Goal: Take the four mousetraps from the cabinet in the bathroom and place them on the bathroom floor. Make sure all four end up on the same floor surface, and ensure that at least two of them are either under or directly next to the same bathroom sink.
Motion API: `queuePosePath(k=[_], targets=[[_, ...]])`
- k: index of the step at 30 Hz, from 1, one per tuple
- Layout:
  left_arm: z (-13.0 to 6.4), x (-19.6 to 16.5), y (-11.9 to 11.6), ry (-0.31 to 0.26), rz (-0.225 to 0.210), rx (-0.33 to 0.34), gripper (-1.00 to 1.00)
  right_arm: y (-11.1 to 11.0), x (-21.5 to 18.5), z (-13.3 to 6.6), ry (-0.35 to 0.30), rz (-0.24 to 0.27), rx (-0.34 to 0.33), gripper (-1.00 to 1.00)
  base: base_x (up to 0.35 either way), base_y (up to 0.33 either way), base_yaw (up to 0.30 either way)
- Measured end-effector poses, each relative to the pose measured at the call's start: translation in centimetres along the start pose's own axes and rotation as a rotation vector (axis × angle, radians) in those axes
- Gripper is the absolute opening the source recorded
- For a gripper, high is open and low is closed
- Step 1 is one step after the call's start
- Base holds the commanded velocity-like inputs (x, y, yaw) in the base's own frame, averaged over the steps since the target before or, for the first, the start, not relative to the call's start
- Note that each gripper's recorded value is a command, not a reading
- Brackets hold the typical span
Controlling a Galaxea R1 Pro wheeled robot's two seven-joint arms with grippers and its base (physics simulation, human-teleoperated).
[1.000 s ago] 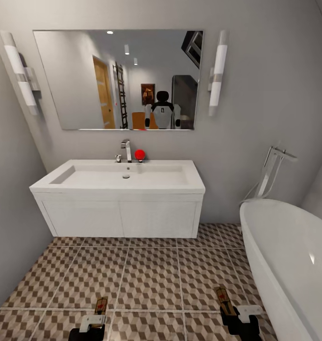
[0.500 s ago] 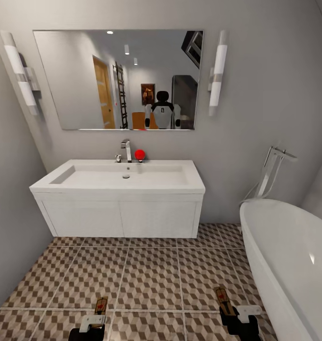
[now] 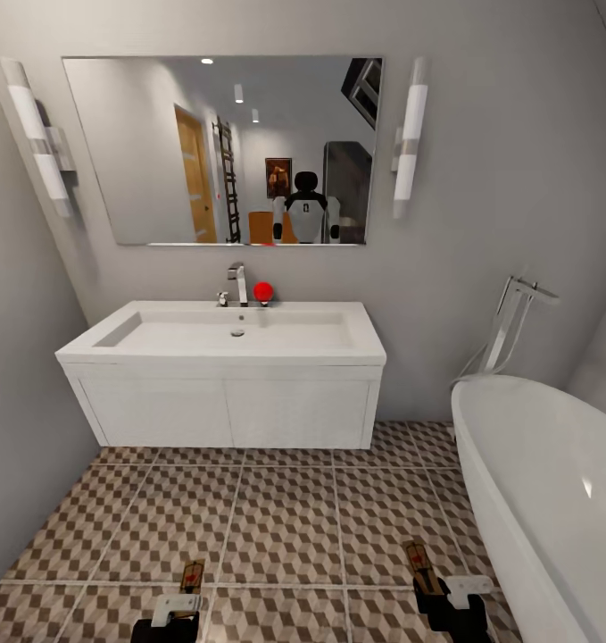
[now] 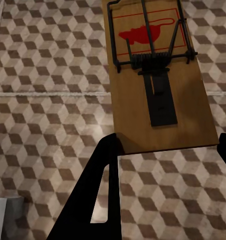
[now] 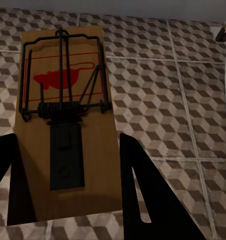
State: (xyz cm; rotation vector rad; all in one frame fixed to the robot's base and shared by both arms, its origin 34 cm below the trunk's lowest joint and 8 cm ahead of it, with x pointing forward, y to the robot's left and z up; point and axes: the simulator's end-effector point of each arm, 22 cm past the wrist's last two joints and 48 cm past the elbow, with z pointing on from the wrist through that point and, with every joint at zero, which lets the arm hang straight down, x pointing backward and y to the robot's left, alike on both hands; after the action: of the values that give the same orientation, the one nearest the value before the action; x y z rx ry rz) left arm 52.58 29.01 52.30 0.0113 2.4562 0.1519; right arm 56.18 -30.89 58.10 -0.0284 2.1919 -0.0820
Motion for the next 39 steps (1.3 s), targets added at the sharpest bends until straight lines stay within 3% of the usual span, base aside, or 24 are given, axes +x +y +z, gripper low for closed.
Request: queuePosePath(k=[9, 12, 16, 21, 25, 29, 35, 39], targets=[[0.0, -0.2, 0.0, -0.004, -0.002, -0.001, -1.0, -0.2, 0.3, 0.0, 0.01, 0.003, 0.006, -1.0, 0.0, 0.0, 0.0], [0.1, 0.0, 0.0, 0.014, -0.004, -0.004, -1.0, -0.9, 0.0, 0.0, 0.007, 0.006, 0.04, -1.0, 0.0, 0.0, 0.0], [0.6, 0.4, -0.3, 0.132, 0.005, 0.004, -1.0, -3.0, -0.3, 0.2, 0.051, 0.014, 0.159, -1.0, 0.0, 0.0, 0.0], [1.1, -6.0, -0.6, 0.208, 0.014, 0.024, -1.0, -4.0, -5.7, 1.4, 0.078, 0.026, 0.223, -1.0, 0.0, 0.0, 0.0], [0.1, -9.7, -1.0, 0.271, 0.026, 0.036, -1.0, -3.5, -13.2, 3.4, 0.057, 0.051, 0.222, -1.0, 0.0, 0.0, 0.0], [0.0, -13.7, -0.7, 0.25, 0.027, 0.032, -1.0, -2.4, -17.5, 4.8, 0.094, 0.067, 0.193, -1.0, 0.0, 0.0, 0.0], [0.3, -11.7, 2.2, 0.308, 0.032, -0.009, -1.0, 0.2, -18.8, 5.3, 0.124, 0.078, 0.142, -1.0, 0.0, 0.0, 0.0], [0.6, -11.4, 3.0, 0.302, 0.03, -0.017, -1.0, 3.2, -18.5, 5.5, 0.138, 0.041, 0.096, -1.0, 0.0, 0.0, 0.0]])
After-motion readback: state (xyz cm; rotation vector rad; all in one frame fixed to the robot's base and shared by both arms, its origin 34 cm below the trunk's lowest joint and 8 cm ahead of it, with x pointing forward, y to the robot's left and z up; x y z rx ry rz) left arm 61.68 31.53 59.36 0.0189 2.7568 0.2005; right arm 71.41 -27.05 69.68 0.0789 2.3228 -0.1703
